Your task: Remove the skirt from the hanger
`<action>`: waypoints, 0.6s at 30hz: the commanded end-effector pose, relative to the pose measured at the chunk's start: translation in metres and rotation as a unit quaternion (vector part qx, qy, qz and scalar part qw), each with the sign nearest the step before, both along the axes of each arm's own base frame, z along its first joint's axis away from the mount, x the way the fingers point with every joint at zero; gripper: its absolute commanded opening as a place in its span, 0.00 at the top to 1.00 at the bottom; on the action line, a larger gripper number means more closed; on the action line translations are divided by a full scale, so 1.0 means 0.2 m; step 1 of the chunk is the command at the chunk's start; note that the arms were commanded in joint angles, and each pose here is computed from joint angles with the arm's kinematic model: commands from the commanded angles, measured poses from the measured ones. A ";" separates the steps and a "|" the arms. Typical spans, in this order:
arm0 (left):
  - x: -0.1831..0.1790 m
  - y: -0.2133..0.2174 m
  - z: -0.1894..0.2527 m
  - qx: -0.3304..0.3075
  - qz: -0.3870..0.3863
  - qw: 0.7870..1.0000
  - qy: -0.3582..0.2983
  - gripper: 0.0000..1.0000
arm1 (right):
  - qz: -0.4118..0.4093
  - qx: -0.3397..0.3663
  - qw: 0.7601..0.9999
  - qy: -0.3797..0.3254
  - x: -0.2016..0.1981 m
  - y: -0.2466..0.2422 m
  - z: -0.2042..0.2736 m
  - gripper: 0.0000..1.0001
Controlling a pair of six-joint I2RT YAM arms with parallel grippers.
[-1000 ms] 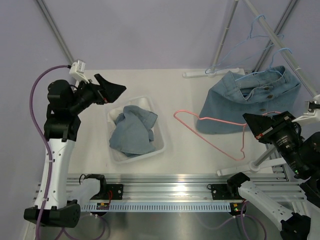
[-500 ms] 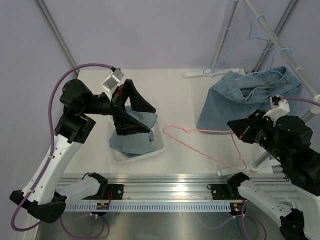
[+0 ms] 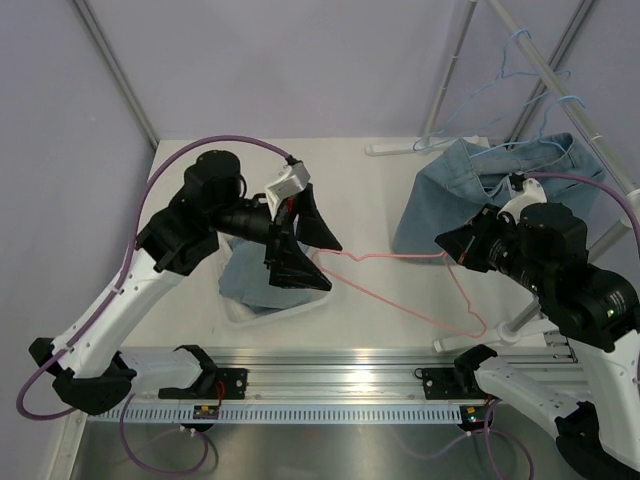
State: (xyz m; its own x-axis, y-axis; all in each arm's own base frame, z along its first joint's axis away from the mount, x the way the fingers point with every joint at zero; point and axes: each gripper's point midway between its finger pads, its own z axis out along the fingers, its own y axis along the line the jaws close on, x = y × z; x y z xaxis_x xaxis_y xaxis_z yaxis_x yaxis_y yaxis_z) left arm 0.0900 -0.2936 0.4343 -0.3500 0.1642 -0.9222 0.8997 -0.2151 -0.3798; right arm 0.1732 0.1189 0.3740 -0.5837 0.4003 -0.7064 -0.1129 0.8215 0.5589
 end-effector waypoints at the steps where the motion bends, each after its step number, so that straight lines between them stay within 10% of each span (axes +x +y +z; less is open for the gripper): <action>1: 0.02 -0.03 -0.05 0.034 0.029 0.999 -0.032 0.13 | 0.020 0.014 0.999 -0.032 0.01 0.04 0.11 1.00; 9: 0.07 -0.08 -0.17 0.089 0.061 0.994 -0.030 0.37 | 0.021 0.013 0.999 -0.037 0.01 0.03 0.12 1.00; 13: 0.15 -0.08 -0.15 0.100 0.111 0.988 -0.032 1.00 | 0.035 0.020 0.998 -0.043 -0.02 0.05 0.13 0.99; 18: 0.26 -0.08 -0.11 0.083 0.178 0.979 -0.046 1.00 | 0.038 0.034 0.996 -0.078 -0.07 0.02 0.21 0.40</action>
State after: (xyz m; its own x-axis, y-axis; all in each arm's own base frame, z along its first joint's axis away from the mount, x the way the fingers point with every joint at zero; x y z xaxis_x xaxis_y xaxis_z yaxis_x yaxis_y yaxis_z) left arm 0.1259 -0.3088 0.3843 -0.3922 0.3013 -0.8691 0.9198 0.1147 -0.3753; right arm 0.1687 0.1228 0.3861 -0.5677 0.3962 -0.7216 -0.1678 0.8024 0.5727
